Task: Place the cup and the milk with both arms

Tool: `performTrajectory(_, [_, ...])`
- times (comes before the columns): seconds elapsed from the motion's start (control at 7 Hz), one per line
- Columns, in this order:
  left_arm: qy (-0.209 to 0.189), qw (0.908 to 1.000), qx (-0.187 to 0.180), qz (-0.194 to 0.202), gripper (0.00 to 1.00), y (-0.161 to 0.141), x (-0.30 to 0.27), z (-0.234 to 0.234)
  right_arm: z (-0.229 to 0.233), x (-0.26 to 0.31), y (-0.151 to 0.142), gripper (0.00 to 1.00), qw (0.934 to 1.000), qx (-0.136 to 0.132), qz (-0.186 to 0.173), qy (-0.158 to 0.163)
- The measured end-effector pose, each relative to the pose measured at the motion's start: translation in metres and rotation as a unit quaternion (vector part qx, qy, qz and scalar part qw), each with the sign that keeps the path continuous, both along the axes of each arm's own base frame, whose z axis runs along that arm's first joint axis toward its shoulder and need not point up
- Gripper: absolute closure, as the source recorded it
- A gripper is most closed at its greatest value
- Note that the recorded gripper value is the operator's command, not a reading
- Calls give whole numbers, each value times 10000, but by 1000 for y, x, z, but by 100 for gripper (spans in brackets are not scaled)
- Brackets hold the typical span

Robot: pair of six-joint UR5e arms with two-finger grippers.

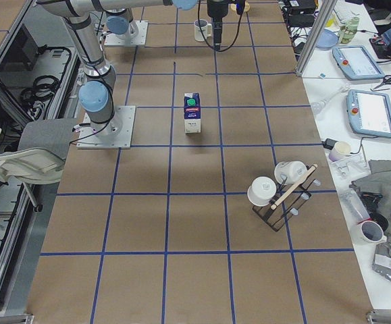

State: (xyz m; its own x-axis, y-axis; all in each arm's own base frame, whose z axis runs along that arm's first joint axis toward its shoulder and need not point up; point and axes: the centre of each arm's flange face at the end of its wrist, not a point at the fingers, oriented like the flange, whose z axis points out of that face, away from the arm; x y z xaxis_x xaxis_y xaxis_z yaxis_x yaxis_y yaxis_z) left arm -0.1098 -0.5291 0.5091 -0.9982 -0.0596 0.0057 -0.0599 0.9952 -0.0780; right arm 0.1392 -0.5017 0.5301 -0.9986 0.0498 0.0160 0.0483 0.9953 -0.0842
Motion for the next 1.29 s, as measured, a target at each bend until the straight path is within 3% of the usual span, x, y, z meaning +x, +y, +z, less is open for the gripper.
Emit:
performTrajectory(0.29, [-25,10000,23,-77,0,0,5,0,0,0,0,0,10000,9,2,5])
performTrajectory(0.57, [-21,9973,447,-580,0,2,54,-22,1,0,1,0,10000,5,7,8])
performTrajectory(0.86, [199,9946,931,-404,0,17,125,-104,3,0,3,0,10000,23,11,11])
performTrajectory(1.29, [145,9974,679,-215,2,35,140,-206,3,0,5,0,10000,69,31,17])
